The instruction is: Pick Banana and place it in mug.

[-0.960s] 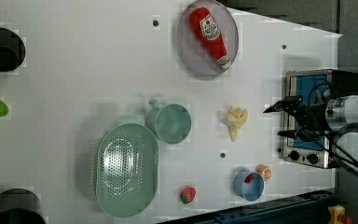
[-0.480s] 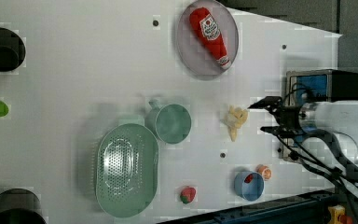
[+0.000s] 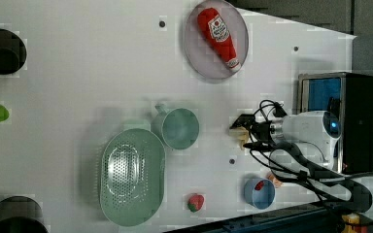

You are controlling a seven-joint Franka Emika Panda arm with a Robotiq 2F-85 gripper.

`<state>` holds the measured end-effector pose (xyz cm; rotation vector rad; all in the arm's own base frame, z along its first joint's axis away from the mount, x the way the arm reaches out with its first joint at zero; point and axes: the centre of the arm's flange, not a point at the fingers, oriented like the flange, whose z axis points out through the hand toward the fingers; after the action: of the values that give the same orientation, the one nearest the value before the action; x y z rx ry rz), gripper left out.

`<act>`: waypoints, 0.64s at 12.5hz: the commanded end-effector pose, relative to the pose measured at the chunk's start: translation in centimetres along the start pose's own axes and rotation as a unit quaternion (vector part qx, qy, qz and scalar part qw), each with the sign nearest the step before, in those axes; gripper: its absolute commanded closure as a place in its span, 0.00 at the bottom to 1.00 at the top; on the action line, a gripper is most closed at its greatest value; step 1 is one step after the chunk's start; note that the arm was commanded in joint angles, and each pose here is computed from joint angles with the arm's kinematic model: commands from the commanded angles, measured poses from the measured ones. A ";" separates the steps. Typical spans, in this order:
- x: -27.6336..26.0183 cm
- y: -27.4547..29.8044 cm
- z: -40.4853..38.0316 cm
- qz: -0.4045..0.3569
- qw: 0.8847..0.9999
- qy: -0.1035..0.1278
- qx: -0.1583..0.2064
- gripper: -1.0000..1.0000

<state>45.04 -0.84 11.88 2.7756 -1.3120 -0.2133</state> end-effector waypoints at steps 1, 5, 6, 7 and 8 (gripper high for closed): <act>1.7 -0.8 -3.0 -0.003 0.998 0.039 0.045 0.17; 1.8 -0.9 -3.5 -0.002 0.998 0.045 0.051 0.62; 1.9 -0.8 -3.6 -0.001 0.997 0.046 0.053 0.73; 2.2 -0.8 -4.2 0.002 0.997 0.049 0.056 0.73; 2.5 -0.6 -5.1 0.005 0.997 0.053 0.061 0.73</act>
<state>46.96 -0.92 14.81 2.8254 -1.3308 -0.0355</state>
